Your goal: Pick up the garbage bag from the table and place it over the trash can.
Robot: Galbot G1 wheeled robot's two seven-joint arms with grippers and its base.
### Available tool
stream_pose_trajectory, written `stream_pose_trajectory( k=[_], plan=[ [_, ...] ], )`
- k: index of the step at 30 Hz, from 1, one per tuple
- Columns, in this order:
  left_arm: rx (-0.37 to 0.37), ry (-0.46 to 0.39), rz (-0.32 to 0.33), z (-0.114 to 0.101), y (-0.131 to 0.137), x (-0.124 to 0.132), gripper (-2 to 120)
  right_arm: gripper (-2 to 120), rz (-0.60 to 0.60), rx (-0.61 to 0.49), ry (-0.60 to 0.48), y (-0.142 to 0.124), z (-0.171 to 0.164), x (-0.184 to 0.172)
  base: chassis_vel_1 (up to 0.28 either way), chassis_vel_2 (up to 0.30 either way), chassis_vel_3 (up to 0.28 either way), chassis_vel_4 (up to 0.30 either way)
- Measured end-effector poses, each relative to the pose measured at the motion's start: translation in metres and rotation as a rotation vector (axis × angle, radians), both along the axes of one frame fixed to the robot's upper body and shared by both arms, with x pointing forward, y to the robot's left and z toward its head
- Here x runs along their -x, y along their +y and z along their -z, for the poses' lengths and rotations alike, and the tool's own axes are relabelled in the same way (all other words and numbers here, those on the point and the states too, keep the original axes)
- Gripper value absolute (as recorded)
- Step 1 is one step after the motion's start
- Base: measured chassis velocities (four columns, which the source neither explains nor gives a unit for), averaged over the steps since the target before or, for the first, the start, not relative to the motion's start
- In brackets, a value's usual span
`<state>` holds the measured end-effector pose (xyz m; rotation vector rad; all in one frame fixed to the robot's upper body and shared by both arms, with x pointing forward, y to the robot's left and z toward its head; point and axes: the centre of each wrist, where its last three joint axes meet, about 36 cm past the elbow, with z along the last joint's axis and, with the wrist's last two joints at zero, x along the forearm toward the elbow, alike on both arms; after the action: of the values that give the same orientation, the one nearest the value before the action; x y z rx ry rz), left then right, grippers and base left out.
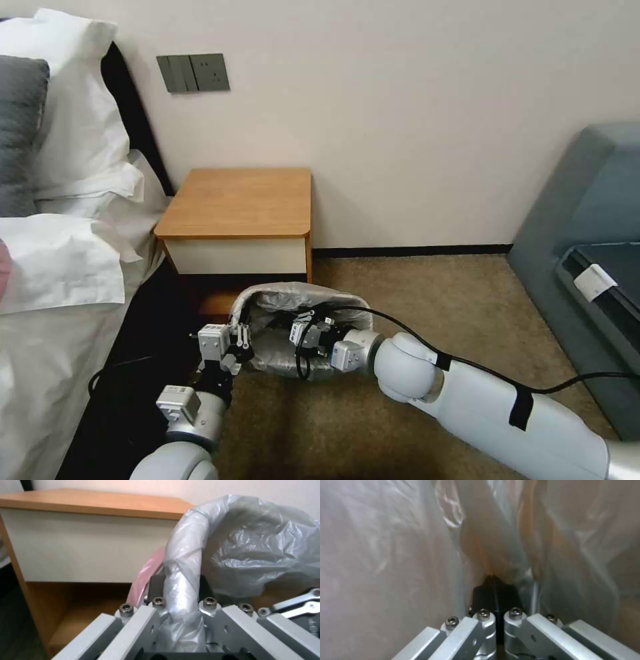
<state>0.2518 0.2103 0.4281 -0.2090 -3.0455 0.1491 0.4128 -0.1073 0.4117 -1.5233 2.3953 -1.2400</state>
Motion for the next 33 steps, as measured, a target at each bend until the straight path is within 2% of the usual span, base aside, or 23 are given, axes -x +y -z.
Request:
stream_pose_trajectory(
  k=[7,14,33],
  plan=[
    [-0.016,-0.012,0.011,0.001,-0.001,0.0,5,0,0.018,0.014,0.008,0.002,0.004,-0.001,0.0,0.0,0.0,0.0],
    [-0.038,-0.026,0.028,0.005,-0.005,0.002,5,0,0.108,0.06,0.001,0.014,0.011,0.002,0.0,0.0,0.0,0.0],
    [-0.06,-0.051,0.042,0.006,-0.006,0.003,5,0,0.161,0.122,0.052,0.028,0.01,0.002,0.0,0.0,0.0,0.0]
  ],
)
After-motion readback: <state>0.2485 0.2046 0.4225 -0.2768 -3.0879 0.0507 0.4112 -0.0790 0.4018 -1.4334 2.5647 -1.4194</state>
